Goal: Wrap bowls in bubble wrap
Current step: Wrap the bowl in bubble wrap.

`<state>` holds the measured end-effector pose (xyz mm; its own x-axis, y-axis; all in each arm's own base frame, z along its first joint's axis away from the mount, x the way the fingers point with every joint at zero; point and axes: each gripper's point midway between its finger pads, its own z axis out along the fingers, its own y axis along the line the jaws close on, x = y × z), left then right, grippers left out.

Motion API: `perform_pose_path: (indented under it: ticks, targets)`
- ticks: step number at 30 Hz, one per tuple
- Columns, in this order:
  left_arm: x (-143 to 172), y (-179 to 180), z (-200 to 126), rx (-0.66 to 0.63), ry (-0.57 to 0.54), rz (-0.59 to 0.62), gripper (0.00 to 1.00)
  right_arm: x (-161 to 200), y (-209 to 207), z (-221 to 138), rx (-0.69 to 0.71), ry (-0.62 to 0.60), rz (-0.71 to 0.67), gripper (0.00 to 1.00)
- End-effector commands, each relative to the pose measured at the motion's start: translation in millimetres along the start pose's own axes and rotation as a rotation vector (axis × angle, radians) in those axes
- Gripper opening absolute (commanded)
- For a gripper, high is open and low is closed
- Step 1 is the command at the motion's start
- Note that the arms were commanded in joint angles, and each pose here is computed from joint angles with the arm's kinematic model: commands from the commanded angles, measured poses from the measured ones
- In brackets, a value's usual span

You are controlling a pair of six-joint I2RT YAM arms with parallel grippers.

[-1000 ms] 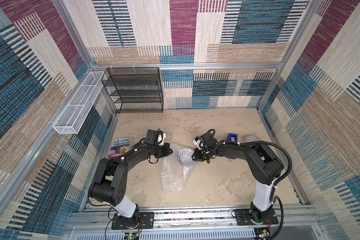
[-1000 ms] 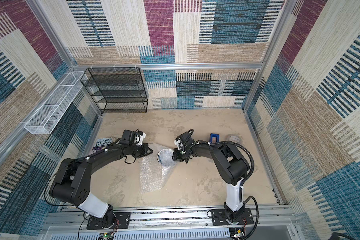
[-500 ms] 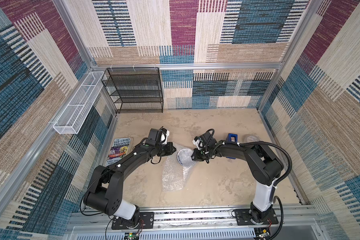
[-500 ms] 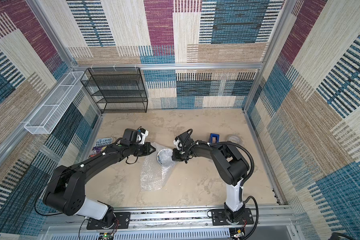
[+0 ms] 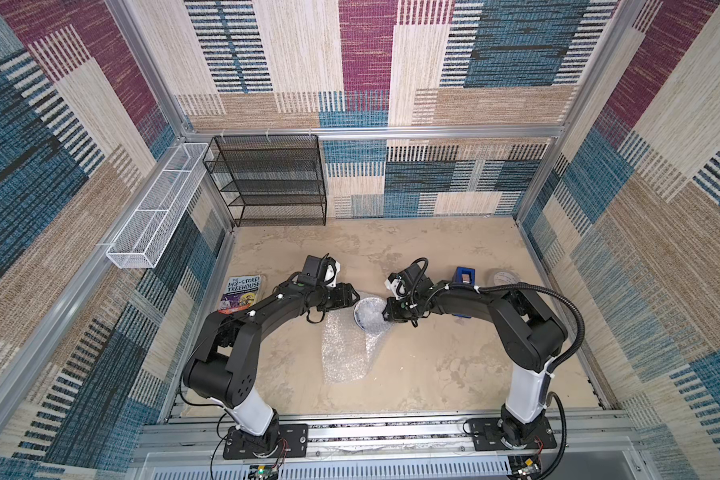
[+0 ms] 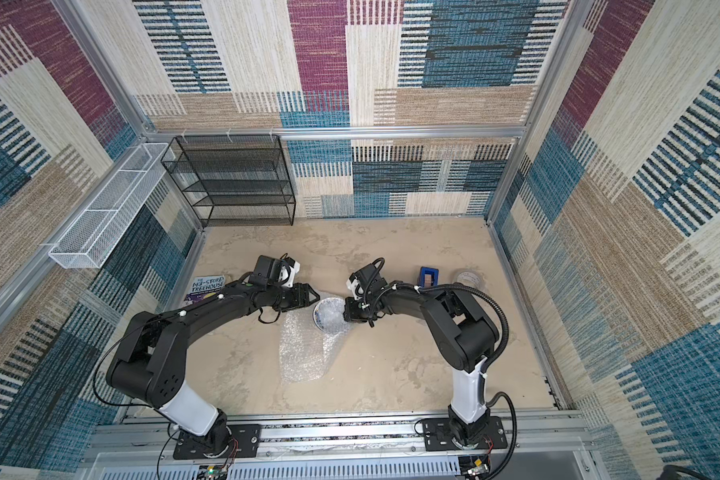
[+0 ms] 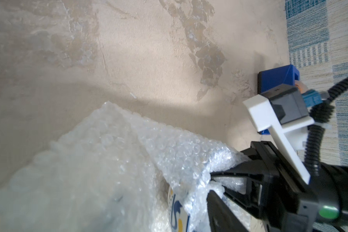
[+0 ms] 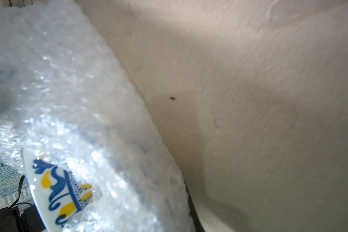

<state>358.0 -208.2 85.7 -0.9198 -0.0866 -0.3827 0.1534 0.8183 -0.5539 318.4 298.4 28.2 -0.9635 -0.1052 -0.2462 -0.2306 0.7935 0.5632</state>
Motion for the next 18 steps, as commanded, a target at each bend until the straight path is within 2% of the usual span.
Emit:
perform_pose_path:
  ticks: [1,5,8,12,14,18]
  targets:
    - [-7.0,-1.5,3.9,0.011,-0.003,-0.008,0.62,12.2,-25.9,2.7,0.118,0.022,0.028,0.00]
    - [-15.7,-10.2,9.6,0.061,-0.005,-0.021,0.52,13.3,-26.7,4.2,0.120,0.024,0.029,0.00]
    - [-21.1,-18.6,7.1,0.097,-0.020,-0.021,0.36,14.8,-28.7,5.2,0.130,0.029,0.031,0.00]
    - [-21.5,-23.4,3.2,0.111,-0.023,-0.013,0.24,14.2,-29.0,4.1,0.139,0.026,0.030,0.00]
    - [-19.6,-25.8,0.2,0.119,-0.024,-0.010,0.19,14.4,-28.9,3.7,0.142,0.025,0.030,0.00]
    - [-14.3,-38.3,-8.0,0.148,-0.031,0.024,0.15,15.7,-30.9,5.9,0.150,0.032,0.033,0.00]
